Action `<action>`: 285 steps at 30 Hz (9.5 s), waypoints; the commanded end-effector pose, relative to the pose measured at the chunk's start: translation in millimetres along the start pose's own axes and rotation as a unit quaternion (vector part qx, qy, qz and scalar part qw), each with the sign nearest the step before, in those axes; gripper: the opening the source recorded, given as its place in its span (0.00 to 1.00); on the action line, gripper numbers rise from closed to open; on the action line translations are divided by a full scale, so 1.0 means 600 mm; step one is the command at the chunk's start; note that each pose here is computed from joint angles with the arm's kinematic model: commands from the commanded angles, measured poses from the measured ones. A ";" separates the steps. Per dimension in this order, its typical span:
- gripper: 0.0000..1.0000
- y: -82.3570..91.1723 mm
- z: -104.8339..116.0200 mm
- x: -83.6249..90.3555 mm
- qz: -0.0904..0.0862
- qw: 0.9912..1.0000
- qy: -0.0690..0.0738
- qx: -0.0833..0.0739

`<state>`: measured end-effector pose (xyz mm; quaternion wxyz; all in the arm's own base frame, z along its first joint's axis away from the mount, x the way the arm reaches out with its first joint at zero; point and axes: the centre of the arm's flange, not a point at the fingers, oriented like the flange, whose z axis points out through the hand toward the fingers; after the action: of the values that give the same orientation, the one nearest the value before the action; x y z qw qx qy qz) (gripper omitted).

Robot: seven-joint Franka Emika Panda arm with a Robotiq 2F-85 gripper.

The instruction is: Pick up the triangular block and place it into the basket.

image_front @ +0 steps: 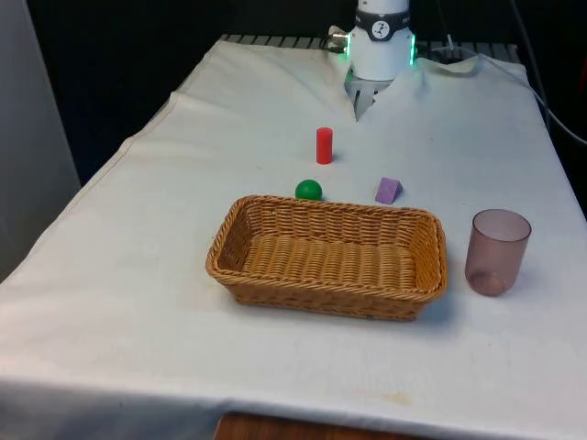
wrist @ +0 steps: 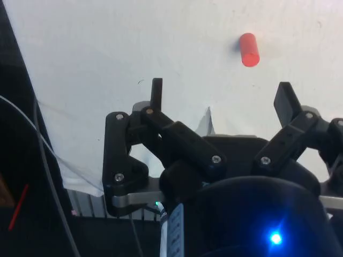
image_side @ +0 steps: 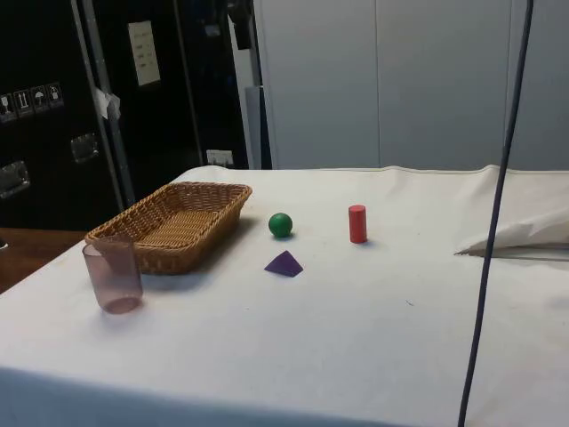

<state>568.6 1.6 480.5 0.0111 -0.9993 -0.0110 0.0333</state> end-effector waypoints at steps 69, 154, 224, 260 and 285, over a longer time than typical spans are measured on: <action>1.00 -0.153 0.232 -0.121 0.056 0.997 0.050 -0.023; 0.33 -0.050 0.494 -0.085 0.068 0.991 0.110 -0.031; 0.33 0.032 0.245 0.167 0.086 0.981 0.167 -0.045; 0.49 0.039 0.457 0.222 0.085 0.981 0.165 -0.064; 1.00 0.043 0.406 0.224 0.089 0.980 0.163 -0.066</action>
<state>687.3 -15.8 227.9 -0.0564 -0.9868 0.0775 -0.1303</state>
